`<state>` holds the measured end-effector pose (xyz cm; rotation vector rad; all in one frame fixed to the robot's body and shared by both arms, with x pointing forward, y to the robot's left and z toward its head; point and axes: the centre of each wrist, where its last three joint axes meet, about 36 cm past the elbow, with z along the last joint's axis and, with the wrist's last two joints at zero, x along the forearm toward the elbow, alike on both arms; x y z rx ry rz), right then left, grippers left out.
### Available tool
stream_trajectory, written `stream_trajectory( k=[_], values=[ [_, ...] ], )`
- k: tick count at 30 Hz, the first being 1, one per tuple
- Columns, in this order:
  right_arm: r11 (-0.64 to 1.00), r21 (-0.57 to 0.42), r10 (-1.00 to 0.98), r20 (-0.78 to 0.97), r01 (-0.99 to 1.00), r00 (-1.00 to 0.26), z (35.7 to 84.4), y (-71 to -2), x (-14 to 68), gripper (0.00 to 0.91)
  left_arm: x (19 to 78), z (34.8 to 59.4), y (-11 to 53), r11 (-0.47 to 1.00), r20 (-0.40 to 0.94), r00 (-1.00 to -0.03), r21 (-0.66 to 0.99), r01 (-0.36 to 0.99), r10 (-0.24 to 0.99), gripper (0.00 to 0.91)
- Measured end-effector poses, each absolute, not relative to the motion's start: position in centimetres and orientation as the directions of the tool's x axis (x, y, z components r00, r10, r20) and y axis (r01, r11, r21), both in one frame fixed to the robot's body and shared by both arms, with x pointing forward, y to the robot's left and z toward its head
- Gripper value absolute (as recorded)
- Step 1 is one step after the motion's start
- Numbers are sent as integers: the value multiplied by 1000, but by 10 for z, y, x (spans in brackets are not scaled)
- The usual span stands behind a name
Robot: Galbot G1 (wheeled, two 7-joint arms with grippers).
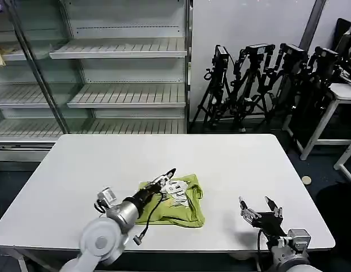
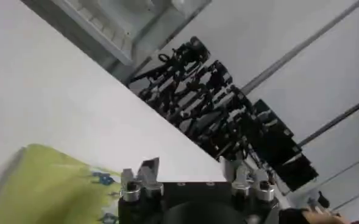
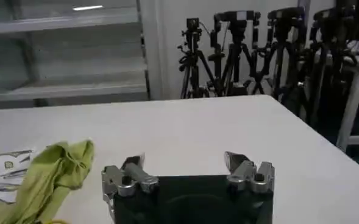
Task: Fold and organize the clothes.
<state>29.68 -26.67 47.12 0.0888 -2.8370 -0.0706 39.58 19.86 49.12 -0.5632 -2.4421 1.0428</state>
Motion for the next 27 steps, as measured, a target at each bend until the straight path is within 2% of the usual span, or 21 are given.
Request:
stream_trajectory(
  k=[9,27],
  values=[
    [996,69,-76,300,-58,-951,468,-264,296,907,388,492,241,721,297,-848,-679,136,439,907],
    [996,65,-72,295,-55,-953,473,-264,290,907,378,448,245,772,420,-813,-634,56,404,907]
  ],
)
